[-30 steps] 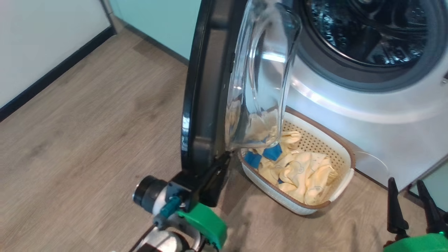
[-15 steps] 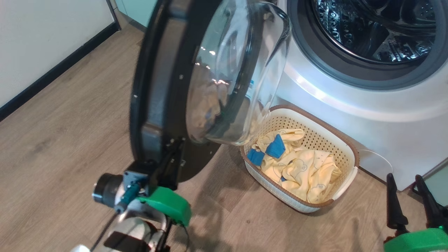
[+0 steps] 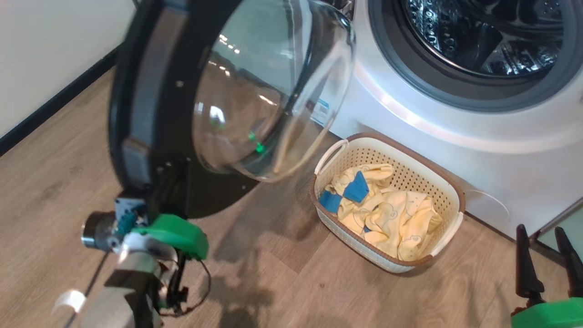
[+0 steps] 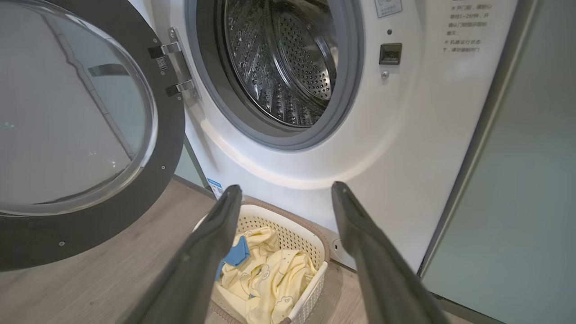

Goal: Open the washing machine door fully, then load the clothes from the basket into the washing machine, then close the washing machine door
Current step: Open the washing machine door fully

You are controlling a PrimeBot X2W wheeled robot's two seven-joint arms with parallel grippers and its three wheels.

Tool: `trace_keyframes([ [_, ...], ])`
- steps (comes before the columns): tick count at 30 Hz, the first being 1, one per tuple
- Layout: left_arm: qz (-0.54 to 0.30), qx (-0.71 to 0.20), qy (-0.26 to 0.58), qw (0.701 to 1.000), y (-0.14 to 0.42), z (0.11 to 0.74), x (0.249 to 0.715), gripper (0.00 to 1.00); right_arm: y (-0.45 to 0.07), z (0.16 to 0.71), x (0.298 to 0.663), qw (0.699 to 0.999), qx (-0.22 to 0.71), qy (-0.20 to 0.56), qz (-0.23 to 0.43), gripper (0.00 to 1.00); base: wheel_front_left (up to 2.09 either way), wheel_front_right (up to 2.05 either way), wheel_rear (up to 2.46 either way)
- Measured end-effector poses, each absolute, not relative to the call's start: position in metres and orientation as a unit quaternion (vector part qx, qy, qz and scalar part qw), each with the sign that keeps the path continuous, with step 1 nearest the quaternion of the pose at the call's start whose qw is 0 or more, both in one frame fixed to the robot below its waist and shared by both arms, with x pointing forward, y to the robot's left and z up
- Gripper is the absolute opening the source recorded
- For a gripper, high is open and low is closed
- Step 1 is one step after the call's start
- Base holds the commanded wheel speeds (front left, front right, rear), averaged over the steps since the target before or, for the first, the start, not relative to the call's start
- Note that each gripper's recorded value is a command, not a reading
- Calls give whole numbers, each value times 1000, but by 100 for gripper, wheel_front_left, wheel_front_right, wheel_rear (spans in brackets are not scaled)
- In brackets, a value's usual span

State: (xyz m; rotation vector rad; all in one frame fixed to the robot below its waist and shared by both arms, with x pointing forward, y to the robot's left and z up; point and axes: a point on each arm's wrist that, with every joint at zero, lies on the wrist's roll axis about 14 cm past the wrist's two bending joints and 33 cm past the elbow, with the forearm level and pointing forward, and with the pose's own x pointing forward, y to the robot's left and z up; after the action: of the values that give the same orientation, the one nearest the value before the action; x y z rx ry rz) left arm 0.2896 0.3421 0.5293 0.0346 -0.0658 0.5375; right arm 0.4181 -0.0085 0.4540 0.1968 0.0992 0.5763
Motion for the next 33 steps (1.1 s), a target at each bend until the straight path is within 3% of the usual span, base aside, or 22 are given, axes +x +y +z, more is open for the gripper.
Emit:
trace_keyframes([
  [33,392,34,-1,920,459,526,313,0,-48,429,441,961,74,90,252,100,0,0,0],
])
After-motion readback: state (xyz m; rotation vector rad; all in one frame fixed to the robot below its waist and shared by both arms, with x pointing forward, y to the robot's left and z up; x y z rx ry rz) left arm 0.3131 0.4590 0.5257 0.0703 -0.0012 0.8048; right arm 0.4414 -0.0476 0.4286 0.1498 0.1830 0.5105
